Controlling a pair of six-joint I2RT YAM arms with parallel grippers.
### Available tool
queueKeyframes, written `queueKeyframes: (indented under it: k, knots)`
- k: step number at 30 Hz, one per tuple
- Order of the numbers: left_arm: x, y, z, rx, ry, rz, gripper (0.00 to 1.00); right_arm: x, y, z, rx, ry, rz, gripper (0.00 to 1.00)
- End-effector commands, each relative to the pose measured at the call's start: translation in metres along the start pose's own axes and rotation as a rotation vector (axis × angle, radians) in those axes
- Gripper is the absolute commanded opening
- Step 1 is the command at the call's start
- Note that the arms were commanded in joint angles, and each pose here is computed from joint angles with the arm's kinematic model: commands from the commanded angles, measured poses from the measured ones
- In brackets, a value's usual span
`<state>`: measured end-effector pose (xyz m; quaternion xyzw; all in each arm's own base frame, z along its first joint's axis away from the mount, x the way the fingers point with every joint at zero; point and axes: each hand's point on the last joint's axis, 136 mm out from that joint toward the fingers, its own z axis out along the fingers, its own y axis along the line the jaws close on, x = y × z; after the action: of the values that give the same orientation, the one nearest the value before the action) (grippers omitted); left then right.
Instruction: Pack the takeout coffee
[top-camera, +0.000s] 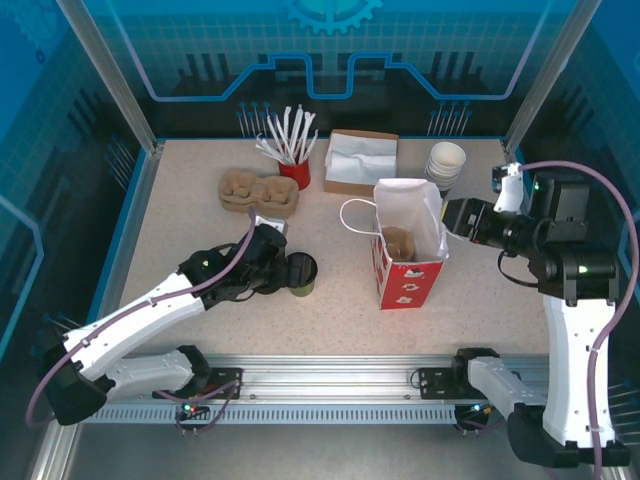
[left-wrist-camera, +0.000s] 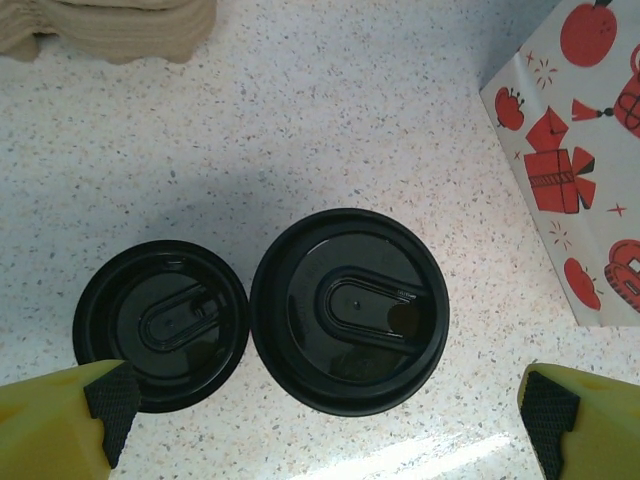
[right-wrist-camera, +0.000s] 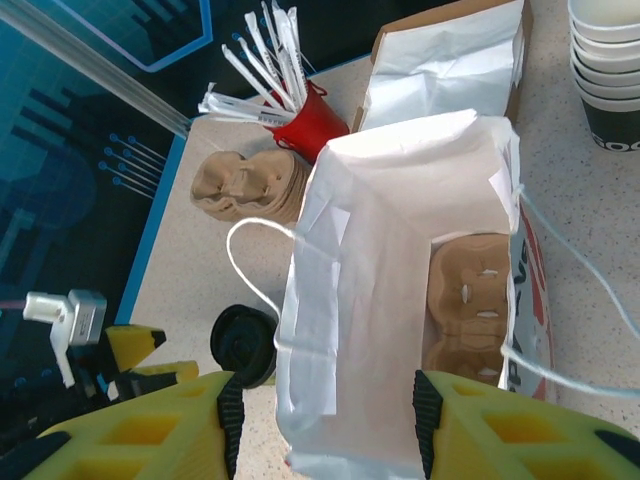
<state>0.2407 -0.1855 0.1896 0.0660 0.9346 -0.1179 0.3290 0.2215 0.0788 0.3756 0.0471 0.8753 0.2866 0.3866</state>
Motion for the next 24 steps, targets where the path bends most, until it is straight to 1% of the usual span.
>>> queueKeyframes:
  k: [1, 3, 8, 16, 20, 24]
  knots:
    - [0.003, -0.008, 0.009, 0.042, 0.020, 0.035, 0.98, 0.021, -0.007, 0.002, 0.022, 0.079, -0.031, 0.51]
    - [0.006, -0.009, 0.012, 0.040, 0.035, 0.051, 0.98, 0.025, -0.008, 0.003, 0.022, 0.087, -0.040, 0.51]
    - [0.005, -0.013, 0.022, 0.041, 0.046, 0.081, 0.94, 0.029, -0.012, 0.009, 0.019, 0.107, -0.063, 0.51]
    - [0.009, -0.012, 0.037, 0.003, 0.078, 0.099, 0.88, 0.023, -0.010, 0.017, -0.004, 0.111, -0.075, 0.51]
    - [0.012, -0.017, 0.045, 0.022, 0.089, 0.117, 0.83, 0.020, -0.010, 0.022, -0.016, 0.098, -0.082, 0.52]
    - [0.013, -0.016, 0.049, 0.011, 0.098, 0.128, 0.82, 0.020, -0.017, 0.027, 0.006, 0.106, -0.097, 0.52]
